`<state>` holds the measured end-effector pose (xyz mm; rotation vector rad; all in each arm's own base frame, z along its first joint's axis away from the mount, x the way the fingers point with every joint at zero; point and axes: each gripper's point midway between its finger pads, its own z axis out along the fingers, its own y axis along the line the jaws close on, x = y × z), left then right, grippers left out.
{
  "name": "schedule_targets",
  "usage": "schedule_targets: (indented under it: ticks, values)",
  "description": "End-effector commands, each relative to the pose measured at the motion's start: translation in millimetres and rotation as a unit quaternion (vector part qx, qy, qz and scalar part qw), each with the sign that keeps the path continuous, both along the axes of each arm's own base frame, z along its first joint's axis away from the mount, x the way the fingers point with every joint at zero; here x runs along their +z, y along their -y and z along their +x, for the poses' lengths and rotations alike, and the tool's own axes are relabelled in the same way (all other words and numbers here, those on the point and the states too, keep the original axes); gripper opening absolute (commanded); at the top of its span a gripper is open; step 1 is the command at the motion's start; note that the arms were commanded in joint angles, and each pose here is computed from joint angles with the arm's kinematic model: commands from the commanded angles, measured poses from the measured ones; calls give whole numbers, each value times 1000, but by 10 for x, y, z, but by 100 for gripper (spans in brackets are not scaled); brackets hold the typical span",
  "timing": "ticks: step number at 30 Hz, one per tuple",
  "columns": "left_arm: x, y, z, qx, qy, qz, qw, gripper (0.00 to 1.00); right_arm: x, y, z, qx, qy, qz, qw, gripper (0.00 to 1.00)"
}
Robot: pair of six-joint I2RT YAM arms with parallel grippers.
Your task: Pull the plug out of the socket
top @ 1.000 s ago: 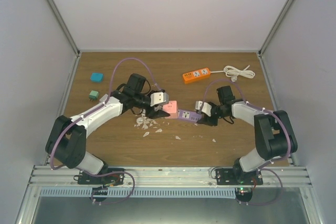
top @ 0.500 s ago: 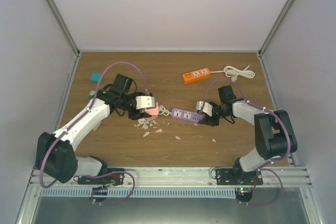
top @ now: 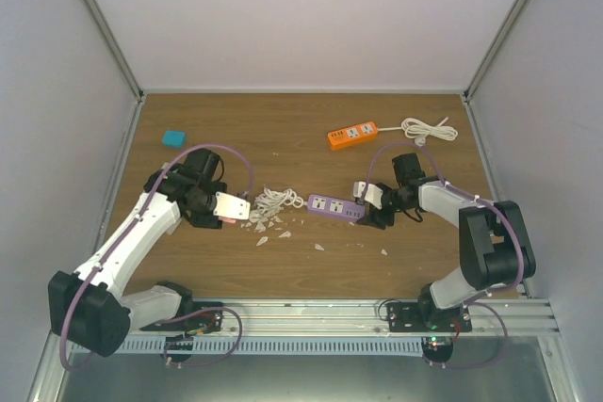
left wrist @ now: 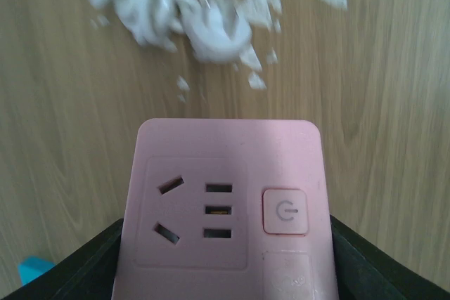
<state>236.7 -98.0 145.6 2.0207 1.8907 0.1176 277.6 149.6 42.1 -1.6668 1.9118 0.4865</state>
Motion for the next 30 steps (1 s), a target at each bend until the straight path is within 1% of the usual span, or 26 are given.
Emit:
schedule_targets:
  ticks: [1, 4, 6, 11, 17, 24, 27, 30]
  values:
    - [-223, -453, -62, -20, 6, 145, 989, 41, 47, -6, -5, -2, 1, 10, 1000, 69]
    - [-323, -628, -8, -25, 14, 207, 978, 41, 59, -9, -11, -2, 0, 12, 1000, 71]
    - [-373, -673, 13, -29, 12, 231, 972, 41, 77, -12, -21, -2, 0, 14, 1000, 73]
    - [-528, -693, 16, -56, 10, 283, 957, 42, 142, -19, -23, -4, 4, 18, 1000, 74]
    - [-750, -698, -23, -93, 3, 337, 937, 45, 236, -51, -19, -6, 6, 30, 1000, 75]
    - [-921, -683, -7, -103, -2, 371, 923, 49, 411, -144, -26, -2, 8, 49, 999, 75]
    - [-969, -655, -27, -107, -7, 376, 920, 58, 437, -178, -39, 1, 9, 51, 999, 75]
    - [-997, -627, -54, -109, -10, 378, 919, 71, 421, -188, -30, 1, 9, 49, 999, 75]
